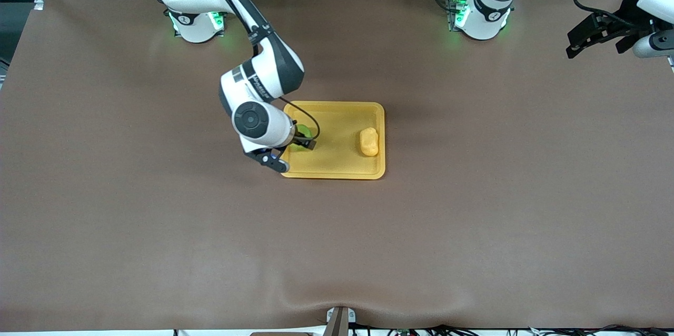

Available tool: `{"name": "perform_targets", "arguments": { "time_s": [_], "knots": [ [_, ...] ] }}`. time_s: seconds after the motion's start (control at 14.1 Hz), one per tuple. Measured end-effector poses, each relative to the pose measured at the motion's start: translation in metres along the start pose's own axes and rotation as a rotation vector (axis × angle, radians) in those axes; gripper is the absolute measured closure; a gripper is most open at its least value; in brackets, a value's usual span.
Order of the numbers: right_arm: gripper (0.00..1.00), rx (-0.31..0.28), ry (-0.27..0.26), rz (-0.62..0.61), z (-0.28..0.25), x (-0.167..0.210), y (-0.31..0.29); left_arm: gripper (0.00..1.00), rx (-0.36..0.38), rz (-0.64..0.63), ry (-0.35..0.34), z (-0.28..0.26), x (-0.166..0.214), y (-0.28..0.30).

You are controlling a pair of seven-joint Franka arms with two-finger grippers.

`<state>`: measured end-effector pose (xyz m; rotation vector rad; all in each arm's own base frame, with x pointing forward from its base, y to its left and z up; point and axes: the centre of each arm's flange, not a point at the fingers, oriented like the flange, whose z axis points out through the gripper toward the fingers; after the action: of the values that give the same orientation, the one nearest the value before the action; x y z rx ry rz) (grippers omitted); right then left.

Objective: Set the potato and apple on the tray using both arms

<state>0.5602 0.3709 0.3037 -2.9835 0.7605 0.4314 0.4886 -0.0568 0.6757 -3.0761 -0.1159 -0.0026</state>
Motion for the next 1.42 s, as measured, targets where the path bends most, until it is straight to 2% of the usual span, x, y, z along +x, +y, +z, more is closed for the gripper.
{"name": "perform_targets", "arguments": {
  "time_s": [0.35,0.5,0.92,1.21,1.42],
  "knots": [
    [0.0,0.051,0.038,0.059,-0.103,0.048,0.022,0.0,0.0,0.0,0.0,0.0,0.0,0.0],
    [0.0,0.049,0.034,0.074,-0.124,0.062,0.035,0.0,0.0,0.0,0.001,0.0,0.0,0.0],
    [0.0,0.094,0.053,0.144,-0.178,0.106,0.077,0.0,-0.001,0.0,0.004,0.0,0.001,0.0],
    [0.0,0.098,0.059,0.175,-0.203,0.118,0.103,0.0,-0.001,0.0,0.004,0.0,0.001,0.0],
    [0.0,0.057,0.082,0.118,-0.231,0.129,0.143,0.0,-0.001,0.0,0.005,0.0,0.001,0.0]
  ]
}}
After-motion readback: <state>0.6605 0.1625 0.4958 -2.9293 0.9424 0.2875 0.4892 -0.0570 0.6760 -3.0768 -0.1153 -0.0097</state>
